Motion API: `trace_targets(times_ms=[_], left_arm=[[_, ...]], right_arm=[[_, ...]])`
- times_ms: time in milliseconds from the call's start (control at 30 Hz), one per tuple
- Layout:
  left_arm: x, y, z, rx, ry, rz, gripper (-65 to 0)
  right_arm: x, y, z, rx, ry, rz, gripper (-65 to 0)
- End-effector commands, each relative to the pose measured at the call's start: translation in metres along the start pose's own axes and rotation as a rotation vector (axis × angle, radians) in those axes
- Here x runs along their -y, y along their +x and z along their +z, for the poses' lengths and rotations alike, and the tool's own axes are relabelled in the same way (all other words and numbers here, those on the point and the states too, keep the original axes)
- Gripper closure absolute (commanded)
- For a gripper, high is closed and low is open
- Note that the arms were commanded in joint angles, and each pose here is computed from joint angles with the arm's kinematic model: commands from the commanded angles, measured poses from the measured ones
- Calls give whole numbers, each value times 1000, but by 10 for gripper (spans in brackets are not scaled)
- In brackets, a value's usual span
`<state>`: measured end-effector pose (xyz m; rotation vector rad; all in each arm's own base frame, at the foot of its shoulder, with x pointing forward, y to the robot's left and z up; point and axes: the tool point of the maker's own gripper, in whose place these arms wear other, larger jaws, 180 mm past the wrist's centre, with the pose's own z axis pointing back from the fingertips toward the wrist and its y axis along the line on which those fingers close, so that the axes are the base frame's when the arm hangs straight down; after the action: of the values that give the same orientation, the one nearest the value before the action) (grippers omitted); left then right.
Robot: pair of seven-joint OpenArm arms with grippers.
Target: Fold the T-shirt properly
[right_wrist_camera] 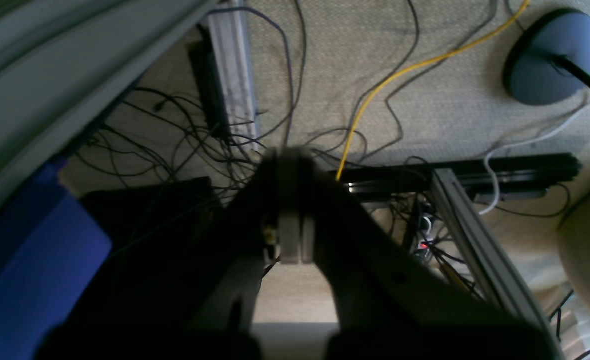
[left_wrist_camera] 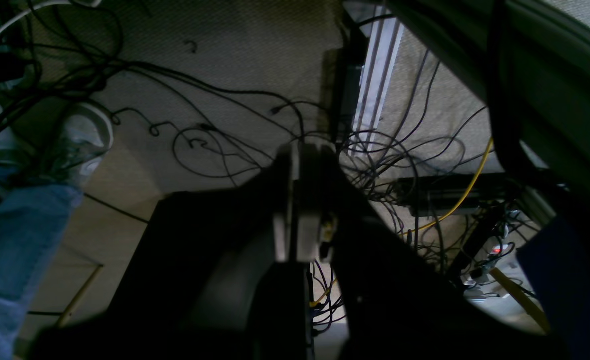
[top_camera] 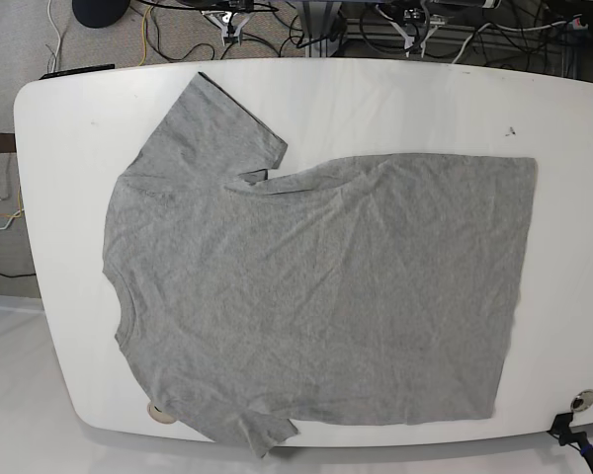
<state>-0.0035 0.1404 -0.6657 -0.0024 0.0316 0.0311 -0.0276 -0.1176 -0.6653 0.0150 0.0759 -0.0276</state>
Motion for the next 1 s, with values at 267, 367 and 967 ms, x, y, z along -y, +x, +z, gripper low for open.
trace_targets(times_ms=[267,367,967], left_arm=[[-3,9,0,41,6,-3,0],[-4,8,0,42,5,1,0],[-9,4,0,32,17,-3,0]], right_arm=[[-7,10,1,13,37,12,0],[-8,11,1,14,43,14,0],[-15,12,1,13,87,17,0]])
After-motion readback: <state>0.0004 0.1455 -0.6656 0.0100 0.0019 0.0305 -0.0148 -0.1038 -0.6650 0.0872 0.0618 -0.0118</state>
